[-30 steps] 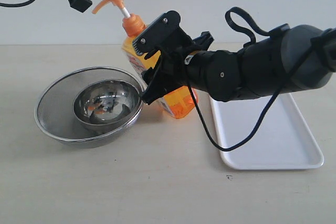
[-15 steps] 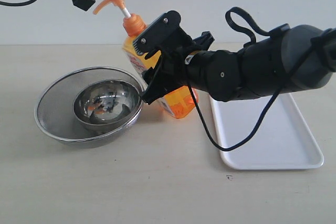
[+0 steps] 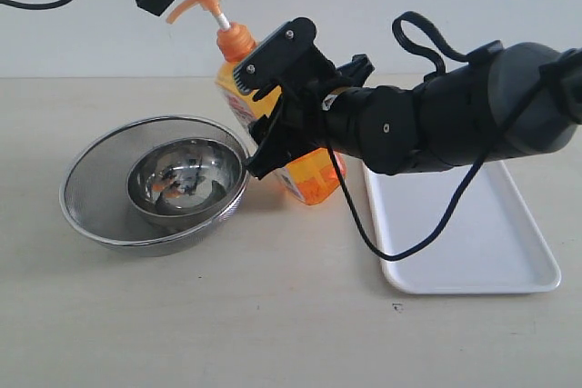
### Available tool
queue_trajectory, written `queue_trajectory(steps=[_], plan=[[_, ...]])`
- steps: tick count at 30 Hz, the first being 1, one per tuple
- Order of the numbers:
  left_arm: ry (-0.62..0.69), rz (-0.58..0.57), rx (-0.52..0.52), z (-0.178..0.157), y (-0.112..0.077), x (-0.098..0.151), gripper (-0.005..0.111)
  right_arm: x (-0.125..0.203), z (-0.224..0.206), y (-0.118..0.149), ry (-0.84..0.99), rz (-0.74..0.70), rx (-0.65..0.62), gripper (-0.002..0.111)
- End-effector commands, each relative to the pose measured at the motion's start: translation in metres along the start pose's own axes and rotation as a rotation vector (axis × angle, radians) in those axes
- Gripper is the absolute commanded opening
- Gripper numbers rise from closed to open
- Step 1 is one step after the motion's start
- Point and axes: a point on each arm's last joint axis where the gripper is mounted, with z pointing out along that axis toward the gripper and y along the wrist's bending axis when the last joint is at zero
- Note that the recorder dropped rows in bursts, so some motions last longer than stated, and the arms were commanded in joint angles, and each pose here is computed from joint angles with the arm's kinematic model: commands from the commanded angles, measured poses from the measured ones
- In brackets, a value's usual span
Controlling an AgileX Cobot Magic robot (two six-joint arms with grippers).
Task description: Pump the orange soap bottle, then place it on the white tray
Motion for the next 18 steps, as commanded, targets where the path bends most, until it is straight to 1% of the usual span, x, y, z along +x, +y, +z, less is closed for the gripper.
queue_trajectory(steps=[1,18], plan=[[0.077,-0.007,0.136,0.0201,-0.0123,0.016,0.005,-0.0073,-0.0025,-0.0034,-0.037,-0.023,0.019,0.0],[0.078,-0.008,0.14,0.02,-0.0126,0.0161,0.005,-0.0073,-0.0025,-0.0034,-0.037,-0.023,0.019,0.0]])
